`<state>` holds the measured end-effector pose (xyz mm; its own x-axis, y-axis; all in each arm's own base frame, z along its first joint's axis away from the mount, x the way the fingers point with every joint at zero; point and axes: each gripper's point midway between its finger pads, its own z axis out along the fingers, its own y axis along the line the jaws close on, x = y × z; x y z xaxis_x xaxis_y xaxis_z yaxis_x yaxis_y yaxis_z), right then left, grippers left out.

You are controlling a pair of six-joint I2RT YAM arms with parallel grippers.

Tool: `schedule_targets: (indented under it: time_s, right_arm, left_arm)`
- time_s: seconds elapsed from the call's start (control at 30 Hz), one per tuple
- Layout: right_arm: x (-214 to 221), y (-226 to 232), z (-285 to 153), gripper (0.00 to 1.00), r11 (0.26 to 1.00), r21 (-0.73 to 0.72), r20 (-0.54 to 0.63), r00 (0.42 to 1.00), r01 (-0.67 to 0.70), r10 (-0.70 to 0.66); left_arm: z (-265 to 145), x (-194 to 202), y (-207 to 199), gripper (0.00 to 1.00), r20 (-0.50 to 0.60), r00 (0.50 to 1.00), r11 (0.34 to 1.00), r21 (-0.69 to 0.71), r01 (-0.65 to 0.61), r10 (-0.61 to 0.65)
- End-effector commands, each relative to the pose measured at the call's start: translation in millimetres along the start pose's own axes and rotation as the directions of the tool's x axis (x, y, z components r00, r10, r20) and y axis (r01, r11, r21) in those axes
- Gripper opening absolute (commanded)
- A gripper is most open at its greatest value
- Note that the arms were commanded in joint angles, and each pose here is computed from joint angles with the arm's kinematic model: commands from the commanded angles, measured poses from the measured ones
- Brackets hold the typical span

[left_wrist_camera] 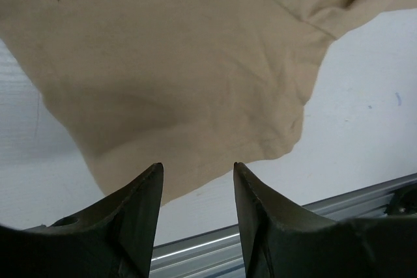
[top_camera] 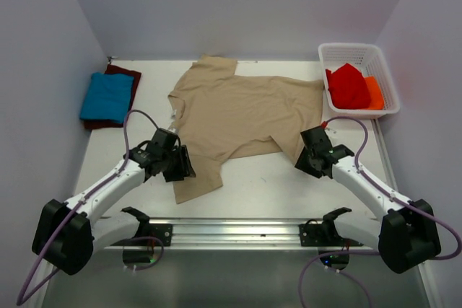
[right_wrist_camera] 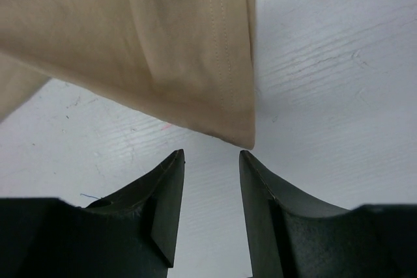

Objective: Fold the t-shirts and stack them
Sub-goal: Flatten the tshirt out

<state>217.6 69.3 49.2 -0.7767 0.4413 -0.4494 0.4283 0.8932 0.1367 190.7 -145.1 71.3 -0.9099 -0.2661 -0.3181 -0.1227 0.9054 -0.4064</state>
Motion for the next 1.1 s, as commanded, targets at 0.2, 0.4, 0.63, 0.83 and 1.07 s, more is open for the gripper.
schedule_targets:
  time_s: [0.2, 0.4, 0.63, 0.83, 1.07]
  right_arm:
    - [-11, -15, 0, 0.44, 0.996, 0.082, 0.068, 0.997, -0.046, 0.040]
    - [-22, -12, 12, 0.19, 0.991, 0.107, 0.116, 0.991, -0.075, 0.062]
    - [-28, -3, 25, 0.00, 0.990, 0.116, 0.121, 0.991, -0.077, 0.063]
    - [-13, -11, 32, 0.00, 0.988, 0.149, 0.061, 0.998, -0.028, 0.019]
    - [-7, -18, 31, 0.01, 0.955, 0.253, -0.109, 0.985, 0.158, -0.134]
  left_arm:
    - [20, 5, -6, 0.51, 0.029, 0.998, 0.998, 0.050, -0.048, 0.047]
    - [39, 26, 8, 0.51, -0.034, 0.995, 0.996, 0.000, -0.091, 0.091]
    - [57, 38, 18, 0.49, -0.098, 0.988, 0.991, -0.032, -0.127, 0.123]
    - [48, 35, 21, 0.49, -0.074, 0.990, 0.991, -0.049, -0.128, 0.124]
    - [24, 18, 6, 0.49, -0.010, 0.989, 0.989, -0.020, -0.145, 0.145]
